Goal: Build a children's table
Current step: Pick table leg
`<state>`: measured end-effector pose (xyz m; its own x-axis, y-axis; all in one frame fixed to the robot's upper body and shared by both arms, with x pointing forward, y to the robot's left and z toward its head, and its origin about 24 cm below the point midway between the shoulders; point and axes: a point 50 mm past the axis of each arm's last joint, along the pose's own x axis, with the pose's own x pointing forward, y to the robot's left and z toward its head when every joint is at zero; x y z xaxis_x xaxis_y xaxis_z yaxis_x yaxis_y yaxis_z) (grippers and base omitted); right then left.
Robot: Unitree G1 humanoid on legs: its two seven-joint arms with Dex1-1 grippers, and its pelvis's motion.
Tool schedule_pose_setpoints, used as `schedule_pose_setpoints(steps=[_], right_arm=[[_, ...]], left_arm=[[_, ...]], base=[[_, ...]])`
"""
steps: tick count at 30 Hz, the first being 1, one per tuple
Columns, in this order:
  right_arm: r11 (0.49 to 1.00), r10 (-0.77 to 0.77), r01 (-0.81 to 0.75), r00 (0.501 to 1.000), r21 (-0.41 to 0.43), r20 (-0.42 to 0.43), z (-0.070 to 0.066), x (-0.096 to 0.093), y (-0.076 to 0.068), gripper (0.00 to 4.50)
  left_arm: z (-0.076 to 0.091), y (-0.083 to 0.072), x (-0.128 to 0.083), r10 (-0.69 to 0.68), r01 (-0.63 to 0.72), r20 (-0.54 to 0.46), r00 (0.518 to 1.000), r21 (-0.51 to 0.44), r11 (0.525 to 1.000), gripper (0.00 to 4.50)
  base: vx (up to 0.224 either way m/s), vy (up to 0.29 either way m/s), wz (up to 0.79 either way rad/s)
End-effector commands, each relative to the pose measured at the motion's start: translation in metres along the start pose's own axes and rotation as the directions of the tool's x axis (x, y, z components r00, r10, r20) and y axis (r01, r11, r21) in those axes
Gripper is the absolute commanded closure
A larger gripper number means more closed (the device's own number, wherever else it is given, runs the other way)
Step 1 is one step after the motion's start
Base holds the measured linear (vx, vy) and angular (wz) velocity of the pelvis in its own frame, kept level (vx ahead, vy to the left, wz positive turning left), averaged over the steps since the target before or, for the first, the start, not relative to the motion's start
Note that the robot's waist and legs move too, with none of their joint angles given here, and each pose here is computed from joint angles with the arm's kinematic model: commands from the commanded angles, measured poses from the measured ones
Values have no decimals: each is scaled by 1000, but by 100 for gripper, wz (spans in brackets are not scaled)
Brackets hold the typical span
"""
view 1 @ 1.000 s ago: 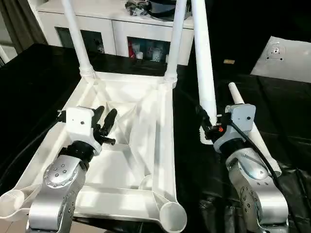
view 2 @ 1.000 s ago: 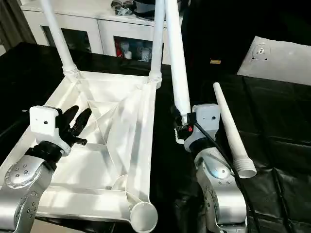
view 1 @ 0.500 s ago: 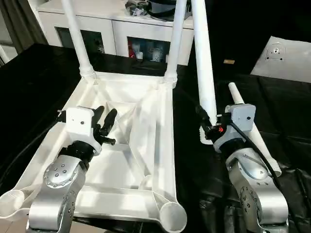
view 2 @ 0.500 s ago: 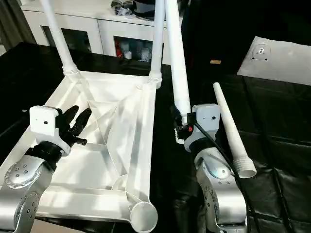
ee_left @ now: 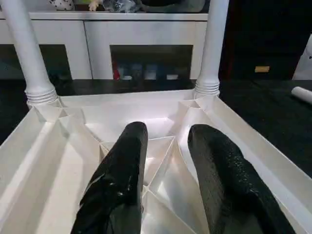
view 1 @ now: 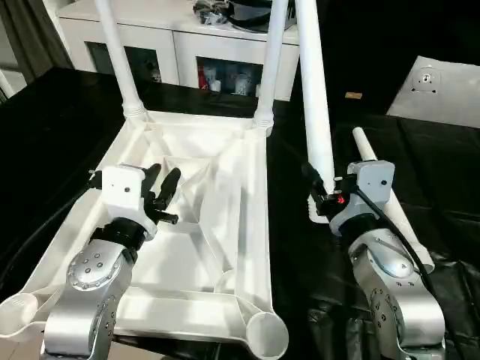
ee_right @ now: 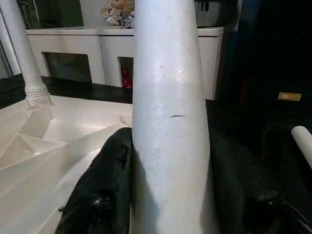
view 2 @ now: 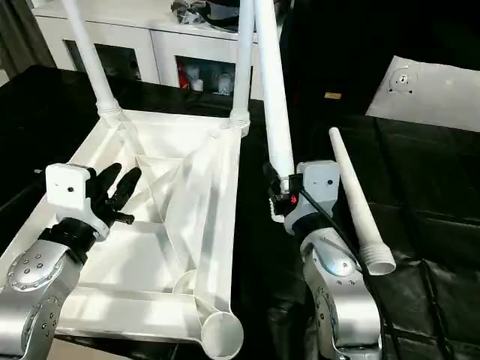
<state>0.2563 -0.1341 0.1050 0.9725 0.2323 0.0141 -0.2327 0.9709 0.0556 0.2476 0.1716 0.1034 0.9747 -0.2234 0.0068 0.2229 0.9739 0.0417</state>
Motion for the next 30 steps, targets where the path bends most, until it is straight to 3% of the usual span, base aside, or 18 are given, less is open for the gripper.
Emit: schedule_pose_setpoints(steps=[1, 30], right_arm=[[1000, 3, -2, 1000, -8, 22, 4, -1, 0, 261], [1000, 3, -2, 1000, -8, 22, 4, -1, 0, 261]], left_arm=[[3, 0, 0, 7, -8, 16, 1000, 8, 1000, 284], [3, 0, 0, 7, -8, 16, 1000, 8, 1000, 284]], base=[[0, 0, 0], [0, 0, 0]])
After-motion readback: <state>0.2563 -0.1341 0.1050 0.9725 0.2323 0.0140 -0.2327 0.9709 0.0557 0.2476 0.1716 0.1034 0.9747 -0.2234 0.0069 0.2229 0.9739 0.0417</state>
